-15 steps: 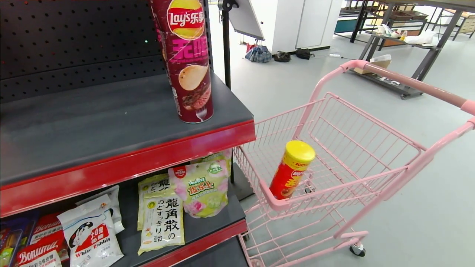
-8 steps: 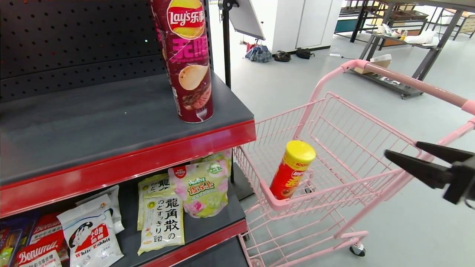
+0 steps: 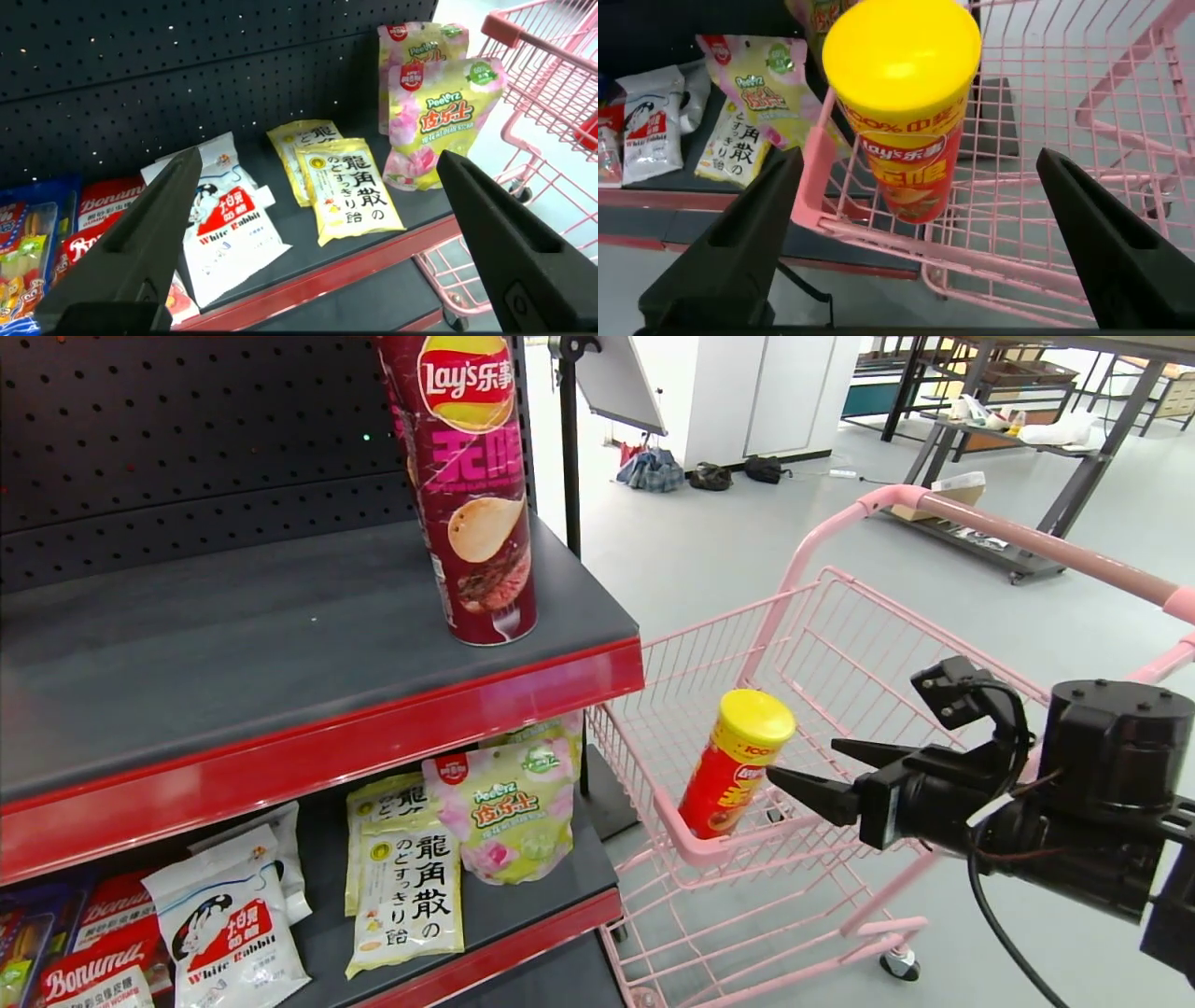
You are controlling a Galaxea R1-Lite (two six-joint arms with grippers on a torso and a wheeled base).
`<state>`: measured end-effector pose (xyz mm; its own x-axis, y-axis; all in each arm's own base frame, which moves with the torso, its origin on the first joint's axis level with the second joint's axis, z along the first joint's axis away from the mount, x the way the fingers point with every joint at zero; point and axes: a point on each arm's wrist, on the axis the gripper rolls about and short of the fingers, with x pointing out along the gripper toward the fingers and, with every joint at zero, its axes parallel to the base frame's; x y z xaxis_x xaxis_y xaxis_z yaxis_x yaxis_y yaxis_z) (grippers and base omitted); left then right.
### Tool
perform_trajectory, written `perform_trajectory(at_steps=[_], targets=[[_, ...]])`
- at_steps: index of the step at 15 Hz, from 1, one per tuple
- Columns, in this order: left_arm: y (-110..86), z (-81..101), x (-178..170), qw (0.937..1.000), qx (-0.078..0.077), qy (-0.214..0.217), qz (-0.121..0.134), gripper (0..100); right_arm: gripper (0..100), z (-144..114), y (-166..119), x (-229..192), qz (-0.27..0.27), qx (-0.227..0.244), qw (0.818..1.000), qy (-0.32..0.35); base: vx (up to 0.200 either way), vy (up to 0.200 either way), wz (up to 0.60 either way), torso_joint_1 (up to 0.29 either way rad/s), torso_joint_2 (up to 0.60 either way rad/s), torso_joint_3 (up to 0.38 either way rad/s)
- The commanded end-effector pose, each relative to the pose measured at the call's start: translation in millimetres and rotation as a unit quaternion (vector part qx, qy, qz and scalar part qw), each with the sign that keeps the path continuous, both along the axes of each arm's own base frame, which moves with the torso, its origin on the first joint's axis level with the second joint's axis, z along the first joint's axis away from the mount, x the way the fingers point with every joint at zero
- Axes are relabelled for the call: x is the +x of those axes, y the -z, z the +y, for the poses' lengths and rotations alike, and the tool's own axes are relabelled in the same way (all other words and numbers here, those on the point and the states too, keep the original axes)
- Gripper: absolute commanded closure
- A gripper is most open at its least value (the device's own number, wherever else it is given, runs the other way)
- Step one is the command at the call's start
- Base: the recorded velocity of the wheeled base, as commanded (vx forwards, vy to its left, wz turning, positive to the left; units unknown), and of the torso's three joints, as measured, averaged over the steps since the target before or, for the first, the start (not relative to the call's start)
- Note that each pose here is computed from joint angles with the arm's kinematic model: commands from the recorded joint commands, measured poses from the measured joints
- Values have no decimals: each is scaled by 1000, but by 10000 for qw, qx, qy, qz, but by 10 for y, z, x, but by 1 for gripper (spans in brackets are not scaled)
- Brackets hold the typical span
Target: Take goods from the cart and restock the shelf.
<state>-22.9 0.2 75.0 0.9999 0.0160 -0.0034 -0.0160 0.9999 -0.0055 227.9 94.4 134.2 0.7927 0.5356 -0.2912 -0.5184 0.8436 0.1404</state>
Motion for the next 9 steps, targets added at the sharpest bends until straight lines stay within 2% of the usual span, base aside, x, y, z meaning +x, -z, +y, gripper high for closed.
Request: perform_trajectory(at_steps=[1,5,9], targets=[[0,0,1,10000,-3,-5,6,0,0,71,113,121,195,-57,9998,-40,0,0,0,0,0,0],[0,0,1,10000,-3,-5,6,0,0,140,224,216,343,-41,9994,-69,0,0,0,0,0,0],[0,0,1,10000,5,-5,6,0,0,230,403,435,127,132,9998,-22,0,0,0,0,0,0]])
